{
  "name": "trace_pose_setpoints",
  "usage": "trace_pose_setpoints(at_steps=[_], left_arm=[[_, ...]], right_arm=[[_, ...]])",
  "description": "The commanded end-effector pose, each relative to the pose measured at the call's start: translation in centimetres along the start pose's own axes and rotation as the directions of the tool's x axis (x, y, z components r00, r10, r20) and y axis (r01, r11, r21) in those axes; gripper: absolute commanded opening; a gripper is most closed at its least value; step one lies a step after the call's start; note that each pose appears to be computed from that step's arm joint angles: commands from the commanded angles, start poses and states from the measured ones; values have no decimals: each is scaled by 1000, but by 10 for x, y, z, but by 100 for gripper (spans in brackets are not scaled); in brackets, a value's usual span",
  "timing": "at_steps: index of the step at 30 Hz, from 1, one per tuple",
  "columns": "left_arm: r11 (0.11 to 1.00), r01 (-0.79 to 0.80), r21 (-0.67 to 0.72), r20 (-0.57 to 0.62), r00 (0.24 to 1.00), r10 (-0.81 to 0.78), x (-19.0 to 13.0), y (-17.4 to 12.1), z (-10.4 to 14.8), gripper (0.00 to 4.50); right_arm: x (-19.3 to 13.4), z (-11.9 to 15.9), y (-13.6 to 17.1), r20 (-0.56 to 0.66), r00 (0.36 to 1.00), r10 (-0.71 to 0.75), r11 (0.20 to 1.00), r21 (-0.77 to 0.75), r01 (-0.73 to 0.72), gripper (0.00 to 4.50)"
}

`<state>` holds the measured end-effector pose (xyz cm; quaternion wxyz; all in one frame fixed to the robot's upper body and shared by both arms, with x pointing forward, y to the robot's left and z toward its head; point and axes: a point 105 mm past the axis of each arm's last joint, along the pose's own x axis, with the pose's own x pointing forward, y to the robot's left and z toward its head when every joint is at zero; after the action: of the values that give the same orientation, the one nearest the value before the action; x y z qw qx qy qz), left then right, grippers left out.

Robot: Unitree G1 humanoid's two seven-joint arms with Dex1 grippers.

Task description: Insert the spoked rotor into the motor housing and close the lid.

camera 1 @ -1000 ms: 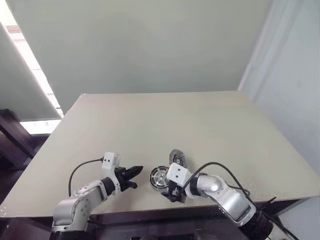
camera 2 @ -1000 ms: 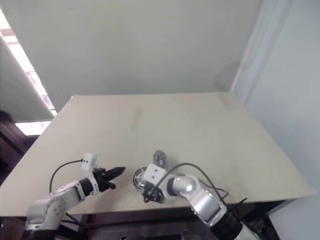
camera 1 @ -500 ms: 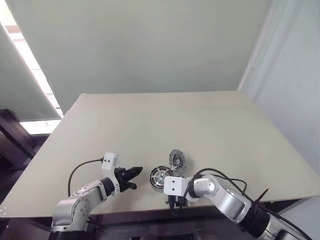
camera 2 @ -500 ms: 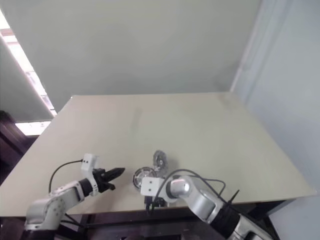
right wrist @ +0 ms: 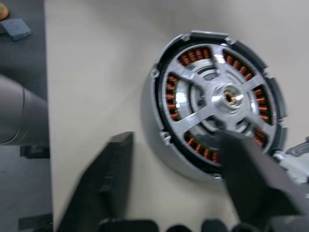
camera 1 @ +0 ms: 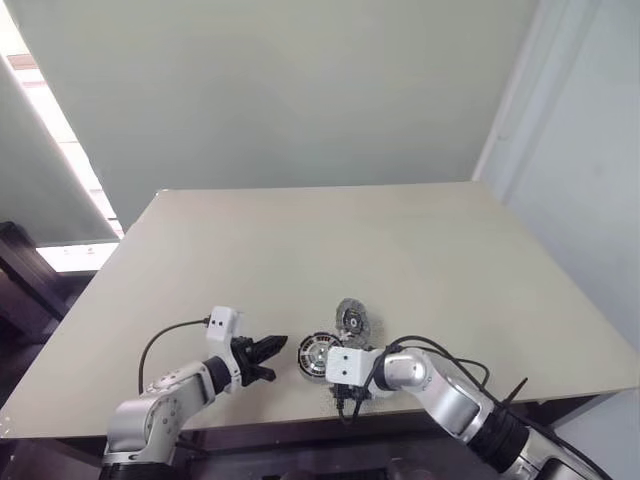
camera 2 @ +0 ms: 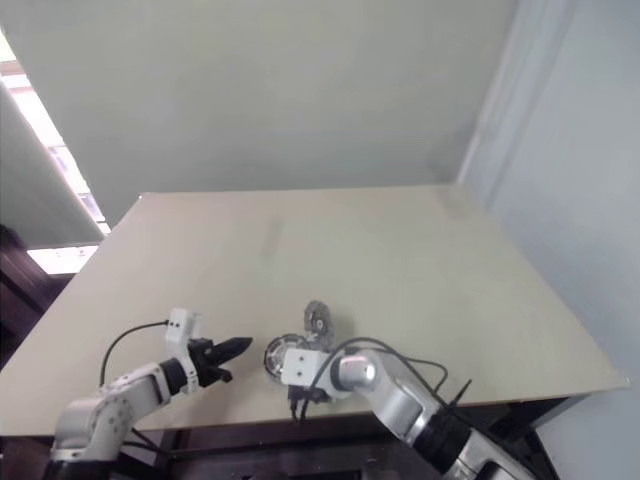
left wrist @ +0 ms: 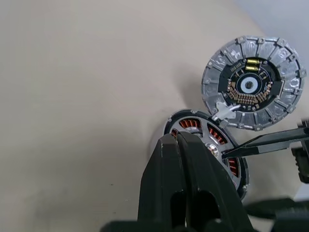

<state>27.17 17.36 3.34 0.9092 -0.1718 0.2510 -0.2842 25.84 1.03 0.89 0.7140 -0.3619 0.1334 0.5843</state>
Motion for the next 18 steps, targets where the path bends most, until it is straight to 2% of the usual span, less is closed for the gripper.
trace_pose_setpoints(at_steps=[1,5,6,13,18], left_arm=[[999,15,44,40,999,-17,-1,-5,13,0],[999,15,45,41,999,-17,0,-5,13,0],[999,15,45,41,999,-16,0,-4,13,0],[999,12,47,40,999,-14,1,-3,13,0],[999,11,45,38,999,-13,1,-2,11,0]], right_arm=[[0,0,-2,1,1000,-7,1000,4,7,144],[0,1,-5,12,1000,-19,1000,8,18,19],[0,2,-6,16,1000,-22,1000,10,22,7],[-2,10,-11,49,998,-41,998,47,39,7],[-6,24,-18,80,994,-74,981,183,58,7]])
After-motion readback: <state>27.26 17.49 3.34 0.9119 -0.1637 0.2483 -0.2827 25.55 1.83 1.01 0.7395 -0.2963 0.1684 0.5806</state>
